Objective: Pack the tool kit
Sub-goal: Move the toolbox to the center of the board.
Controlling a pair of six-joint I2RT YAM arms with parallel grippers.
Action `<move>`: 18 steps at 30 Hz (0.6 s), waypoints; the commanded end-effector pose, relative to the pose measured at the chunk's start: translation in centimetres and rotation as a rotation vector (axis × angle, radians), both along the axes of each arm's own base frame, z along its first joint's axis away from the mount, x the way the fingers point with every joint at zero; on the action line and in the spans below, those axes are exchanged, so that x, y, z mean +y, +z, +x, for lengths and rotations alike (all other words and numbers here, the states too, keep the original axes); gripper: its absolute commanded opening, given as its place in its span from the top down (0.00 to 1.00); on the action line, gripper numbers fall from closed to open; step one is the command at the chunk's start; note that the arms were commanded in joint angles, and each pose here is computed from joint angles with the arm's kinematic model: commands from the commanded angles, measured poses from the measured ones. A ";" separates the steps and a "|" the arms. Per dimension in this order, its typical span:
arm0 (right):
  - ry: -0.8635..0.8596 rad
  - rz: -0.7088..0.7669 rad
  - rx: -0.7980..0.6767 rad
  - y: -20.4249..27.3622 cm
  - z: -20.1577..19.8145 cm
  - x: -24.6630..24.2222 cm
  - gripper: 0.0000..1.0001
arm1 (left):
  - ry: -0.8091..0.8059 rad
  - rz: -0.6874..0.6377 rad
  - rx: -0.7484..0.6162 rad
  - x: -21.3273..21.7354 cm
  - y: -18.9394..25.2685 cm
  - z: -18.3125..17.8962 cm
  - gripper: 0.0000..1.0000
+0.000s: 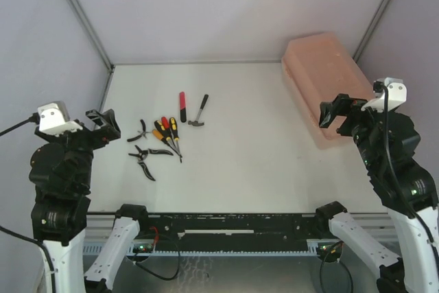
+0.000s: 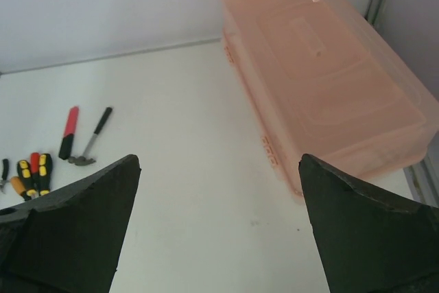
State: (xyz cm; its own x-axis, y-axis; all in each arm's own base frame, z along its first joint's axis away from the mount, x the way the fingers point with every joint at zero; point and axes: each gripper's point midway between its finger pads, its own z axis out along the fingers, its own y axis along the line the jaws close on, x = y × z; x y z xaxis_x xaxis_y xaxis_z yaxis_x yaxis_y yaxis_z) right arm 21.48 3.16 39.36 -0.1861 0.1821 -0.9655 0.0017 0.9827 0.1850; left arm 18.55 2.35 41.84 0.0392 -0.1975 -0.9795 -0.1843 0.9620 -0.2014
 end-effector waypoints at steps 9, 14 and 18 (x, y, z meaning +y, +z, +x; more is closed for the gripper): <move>-0.155 0.027 0.183 -5.9 4.8 -3.1 0.00 | -0.169 0.032 0.073 -3.2 -4.6 4.0 0.00; -0.233 0.046 0.240 -7.1 6.5 -5.4 0.00 | -0.218 0.054 0.105 -4.7 -6.5 5.2 0.00; -0.272 0.061 0.270 -7.9 7.9 -7.1 0.00 | -0.211 0.058 0.088 -4.8 -7.5 5.4 0.00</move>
State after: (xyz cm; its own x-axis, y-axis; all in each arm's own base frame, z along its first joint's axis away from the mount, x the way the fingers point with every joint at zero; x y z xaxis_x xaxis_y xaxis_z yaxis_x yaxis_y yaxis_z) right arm 27.82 -3.13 29.99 -0.4246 0.2853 -0.8592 0.3113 0.9372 0.1574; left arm 23.29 -2.50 34.20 -0.1427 -0.1513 -0.9781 0.0090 0.9880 -0.1542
